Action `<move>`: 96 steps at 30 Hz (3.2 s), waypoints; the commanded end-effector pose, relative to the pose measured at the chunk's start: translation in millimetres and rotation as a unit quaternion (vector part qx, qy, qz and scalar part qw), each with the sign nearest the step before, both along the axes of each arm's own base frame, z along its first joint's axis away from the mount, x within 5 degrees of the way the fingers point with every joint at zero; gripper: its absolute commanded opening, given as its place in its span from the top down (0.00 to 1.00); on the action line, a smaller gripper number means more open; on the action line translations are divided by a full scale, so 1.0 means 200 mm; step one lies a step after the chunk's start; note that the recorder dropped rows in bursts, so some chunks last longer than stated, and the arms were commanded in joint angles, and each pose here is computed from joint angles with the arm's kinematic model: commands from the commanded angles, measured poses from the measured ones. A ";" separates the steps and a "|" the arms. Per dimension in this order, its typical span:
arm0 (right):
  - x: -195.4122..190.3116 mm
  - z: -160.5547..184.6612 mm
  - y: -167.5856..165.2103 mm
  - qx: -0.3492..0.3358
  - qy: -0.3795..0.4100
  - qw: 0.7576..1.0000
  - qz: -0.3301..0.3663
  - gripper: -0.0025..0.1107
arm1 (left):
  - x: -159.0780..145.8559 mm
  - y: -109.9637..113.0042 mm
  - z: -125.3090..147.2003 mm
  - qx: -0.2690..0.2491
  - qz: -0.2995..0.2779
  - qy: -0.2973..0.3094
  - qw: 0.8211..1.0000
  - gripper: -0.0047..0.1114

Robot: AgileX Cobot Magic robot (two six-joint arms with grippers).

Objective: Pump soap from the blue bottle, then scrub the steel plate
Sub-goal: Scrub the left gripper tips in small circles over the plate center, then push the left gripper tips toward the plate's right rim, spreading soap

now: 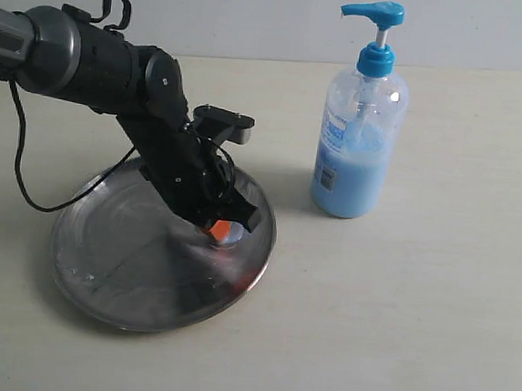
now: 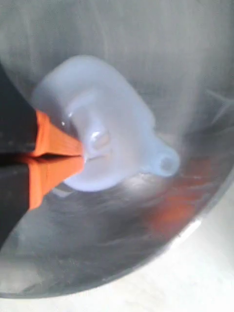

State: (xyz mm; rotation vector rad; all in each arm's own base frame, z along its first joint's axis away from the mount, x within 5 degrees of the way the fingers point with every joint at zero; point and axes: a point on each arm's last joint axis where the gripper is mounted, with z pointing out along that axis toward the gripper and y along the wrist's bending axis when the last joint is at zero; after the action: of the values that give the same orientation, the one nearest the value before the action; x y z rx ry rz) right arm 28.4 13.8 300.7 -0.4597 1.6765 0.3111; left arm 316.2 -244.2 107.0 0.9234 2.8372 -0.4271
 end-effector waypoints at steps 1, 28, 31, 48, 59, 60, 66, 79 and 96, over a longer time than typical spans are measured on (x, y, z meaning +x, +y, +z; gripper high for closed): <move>0.00 0.01 0.00 0.003 -0.009 1.000 -0.002 0.98 | -0.01 -0.04 -0.06 -0.002 -0.006 -0.025 1.000 0.96; 0.00 0.01 0.00 0.003 -0.011 1.000 -0.002 0.98 | 0.02 0.11 -0.10 0.022 0.009 0.047 0.999 0.96; 0.00 0.01 0.00 0.004 -0.013 1.000 -0.002 0.98 | 0.00 0.06 -0.09 -0.002 0.012 0.048 0.999 0.96; 0.00 0.01 0.00 0.004 -0.012 1.000 -0.002 0.98 | 0.08 0.06 -0.09 -0.023 0.049 -0.010 0.999 0.96; 0.00 0.01 0.00 0.004 -0.012 1.000 -0.002 0.98 | 0.01 0.10 -0.10 0.015 0.008 0.059 0.998 0.96; 0.00 0.01 0.00 0.004 -0.012 1.000 -0.002 0.98 | 0.00 0.10 -0.10 0.014 0.005 0.066 0.998 0.96; 0.00 0.01 0.00 0.004 -0.012 1.000 -0.002 0.98 | -0.02 0.07 -0.09 0.000 0.009 0.080 0.997 0.96; 0.00 0.01 0.00 0.004 -0.010 1.000 -0.002 0.98 | -0.01 -0.08 -0.09 -0.030 0.001 -0.030 0.999 0.96; 0.00 0.01 0.00 0.003 -0.011 1.000 -0.002 0.98 | 0.15 -0.06 -0.21 -0.013 0.036 0.027 0.999 0.96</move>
State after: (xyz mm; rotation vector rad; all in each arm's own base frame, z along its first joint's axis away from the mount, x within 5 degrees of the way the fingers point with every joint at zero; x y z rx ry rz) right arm 28.5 13.9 301.6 -0.4574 1.6675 0.3125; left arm 350.4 -265.9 94.1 0.7532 2.7770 -0.5442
